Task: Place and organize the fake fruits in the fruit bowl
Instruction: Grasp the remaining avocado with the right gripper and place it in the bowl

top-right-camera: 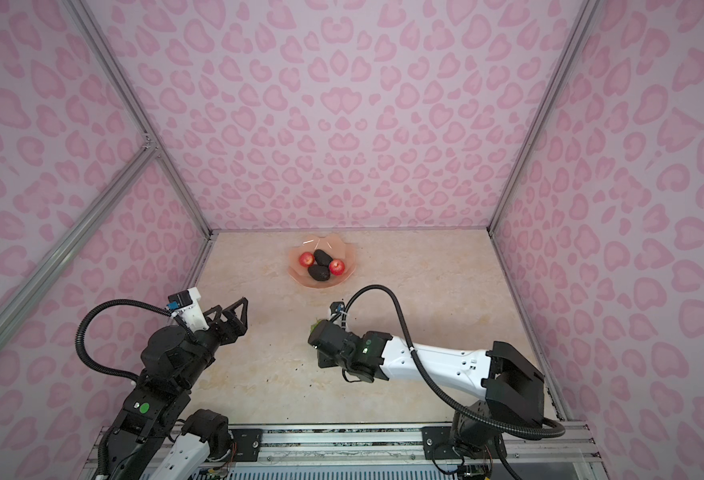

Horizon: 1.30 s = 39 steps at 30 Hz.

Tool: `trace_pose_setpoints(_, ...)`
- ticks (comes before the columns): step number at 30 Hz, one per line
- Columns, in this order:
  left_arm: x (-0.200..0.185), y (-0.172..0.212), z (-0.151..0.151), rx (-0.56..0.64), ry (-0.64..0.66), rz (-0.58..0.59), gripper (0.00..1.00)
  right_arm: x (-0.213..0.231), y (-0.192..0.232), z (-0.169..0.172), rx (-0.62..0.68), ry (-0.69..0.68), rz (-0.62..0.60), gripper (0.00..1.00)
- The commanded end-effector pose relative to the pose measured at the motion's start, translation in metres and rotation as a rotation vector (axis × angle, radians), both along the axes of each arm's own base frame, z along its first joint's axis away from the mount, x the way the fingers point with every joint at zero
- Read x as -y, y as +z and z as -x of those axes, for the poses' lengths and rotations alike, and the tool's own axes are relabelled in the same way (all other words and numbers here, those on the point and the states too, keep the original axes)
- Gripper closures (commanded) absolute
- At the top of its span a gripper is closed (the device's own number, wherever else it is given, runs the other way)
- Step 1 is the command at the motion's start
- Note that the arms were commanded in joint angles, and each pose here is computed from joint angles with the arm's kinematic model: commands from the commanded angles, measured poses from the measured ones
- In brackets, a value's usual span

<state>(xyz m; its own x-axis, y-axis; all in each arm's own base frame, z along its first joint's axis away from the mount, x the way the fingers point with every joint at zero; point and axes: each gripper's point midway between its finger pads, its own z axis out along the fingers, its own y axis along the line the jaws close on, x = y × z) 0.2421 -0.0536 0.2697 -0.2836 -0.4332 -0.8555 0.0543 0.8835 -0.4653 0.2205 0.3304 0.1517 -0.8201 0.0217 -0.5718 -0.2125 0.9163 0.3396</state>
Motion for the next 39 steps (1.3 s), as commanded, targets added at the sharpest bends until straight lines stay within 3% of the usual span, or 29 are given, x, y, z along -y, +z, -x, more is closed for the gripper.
trace_pose_setpoints(1, 0.004, -0.009, 0.005, -0.032, -0.018, 0.04, 0.13, 0.029, 0.017, -0.036, 0.121, 0.012, 0.125, 0.73)
trace_pose_setpoints(5, 0.008, -0.023, 0.008, -0.082, -0.037, 0.062, 0.13, 0.048, 0.041, -0.11, 0.19, -0.033, 0.153, 0.73)
trace_pose_setpoints(9, 0.01, -0.033, 0.012, -0.114, -0.046, 0.075, 0.13, 0.054, 0.027, -0.17, 0.167, -0.039, 0.193, 0.73)
trace_pose_setpoints(17, 0.024, -0.039, 0.02, -0.128, -0.144, 0.079, 0.13, 0.032, -0.01, -0.249, 0.121, 0.008, 0.238, 0.74)
trace_pose_setpoints(25, 0.03, -0.032, 0.029, -0.105, -0.2, 0.058, 0.13, 0.02, -0.053, -0.296, 0.088, 0.059, 0.331, 0.74)
trace_pose_setpoints(32, 0.029, -0.029, 0.03, -0.098, -0.196, 0.058, 0.13, 0.007, -0.057, -0.323, 0.13, 0.115, 0.394, 0.72)
trace_pose_setpoints(34, 0.029, -0.029, 0.03, -0.099, -0.199, 0.054, 0.13, 0.008, -0.066, -0.326, 0.116, 0.124, 0.421, 0.68)
trace_pose_setpoints(39, 0.03, -0.027, 0.028, -0.1, -0.202, 0.05, 0.13, 0.001, -0.076, -0.327, 0.093, 0.152, 0.412, 0.45)
